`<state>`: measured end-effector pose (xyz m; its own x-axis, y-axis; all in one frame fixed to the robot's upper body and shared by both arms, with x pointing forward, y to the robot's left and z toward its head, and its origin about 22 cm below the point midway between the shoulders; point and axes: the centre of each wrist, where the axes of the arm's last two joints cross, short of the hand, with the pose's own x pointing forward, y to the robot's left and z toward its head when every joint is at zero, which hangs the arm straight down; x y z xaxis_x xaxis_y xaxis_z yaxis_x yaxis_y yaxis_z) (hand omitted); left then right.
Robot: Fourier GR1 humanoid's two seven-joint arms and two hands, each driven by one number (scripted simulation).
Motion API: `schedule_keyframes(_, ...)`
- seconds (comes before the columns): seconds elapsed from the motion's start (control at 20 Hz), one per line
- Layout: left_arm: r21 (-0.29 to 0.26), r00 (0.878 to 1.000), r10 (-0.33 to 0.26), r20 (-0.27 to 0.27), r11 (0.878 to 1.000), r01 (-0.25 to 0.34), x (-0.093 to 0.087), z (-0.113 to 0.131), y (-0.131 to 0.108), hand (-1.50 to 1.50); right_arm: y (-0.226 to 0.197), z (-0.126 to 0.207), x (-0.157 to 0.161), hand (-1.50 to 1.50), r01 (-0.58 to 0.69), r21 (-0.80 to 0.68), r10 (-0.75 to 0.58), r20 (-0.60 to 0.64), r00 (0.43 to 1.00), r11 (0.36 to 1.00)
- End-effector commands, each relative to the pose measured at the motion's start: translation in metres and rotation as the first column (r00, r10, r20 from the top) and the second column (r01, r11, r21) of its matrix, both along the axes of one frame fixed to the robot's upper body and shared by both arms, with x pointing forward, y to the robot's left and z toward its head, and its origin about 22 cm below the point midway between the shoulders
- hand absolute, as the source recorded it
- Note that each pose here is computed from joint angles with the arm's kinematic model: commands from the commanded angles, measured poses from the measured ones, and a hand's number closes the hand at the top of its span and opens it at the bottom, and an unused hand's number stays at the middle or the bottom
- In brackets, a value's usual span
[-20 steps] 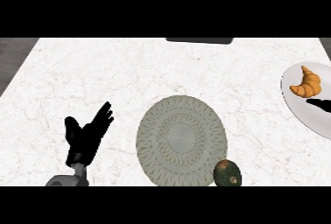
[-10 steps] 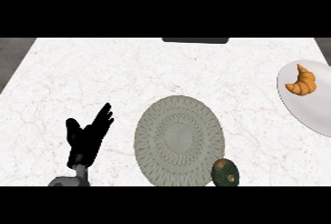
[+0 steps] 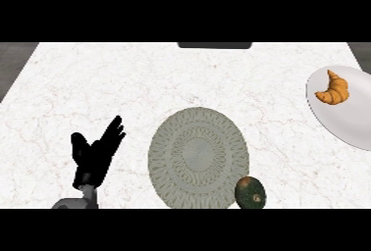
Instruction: Pick the croissant from the placemat and place it in the plate
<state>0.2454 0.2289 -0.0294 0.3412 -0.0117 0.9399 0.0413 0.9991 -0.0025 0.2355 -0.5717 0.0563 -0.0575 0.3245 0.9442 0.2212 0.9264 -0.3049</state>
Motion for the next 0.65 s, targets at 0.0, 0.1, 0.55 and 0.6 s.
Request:
schedule_keyframes(0.0, 0.015, 0.999, 0.028, -0.028, 1.000, -0.028, -0.004, -0.006, 0.017, 0.00, -0.021, 0.005, -0.035, -1.50, -0.142, 0.006, 0.142, 0.026, 0.990, 0.990)
schedule_keyframes(0.1, -0.012, 1.000, 0.005, -0.020, 1.000, -0.005, -0.006, -0.002, 0.002, 0.00, -0.011, -0.006, -0.027, -1.50, -0.130, -0.020, 0.131, 0.032, 0.991, 0.991)
schedule_keyframes(0.55, 0.004, 0.999, 0.025, -0.032, 1.000, -0.025, -0.010, -0.005, 0.011, 0.00, -0.021, -0.024, -0.068, -1.50, -0.132, -0.059, 0.133, 0.006, 0.991, 0.989)
schedule_keyframes(0.6, 0.006, 0.999, 0.032, -0.026, 0.999, -0.032, -0.012, -0.004, 0.017, 0.00, -0.028, -0.011, -0.068, -1.50, -0.121, -0.064, 0.121, -0.006, 0.993, 0.991)
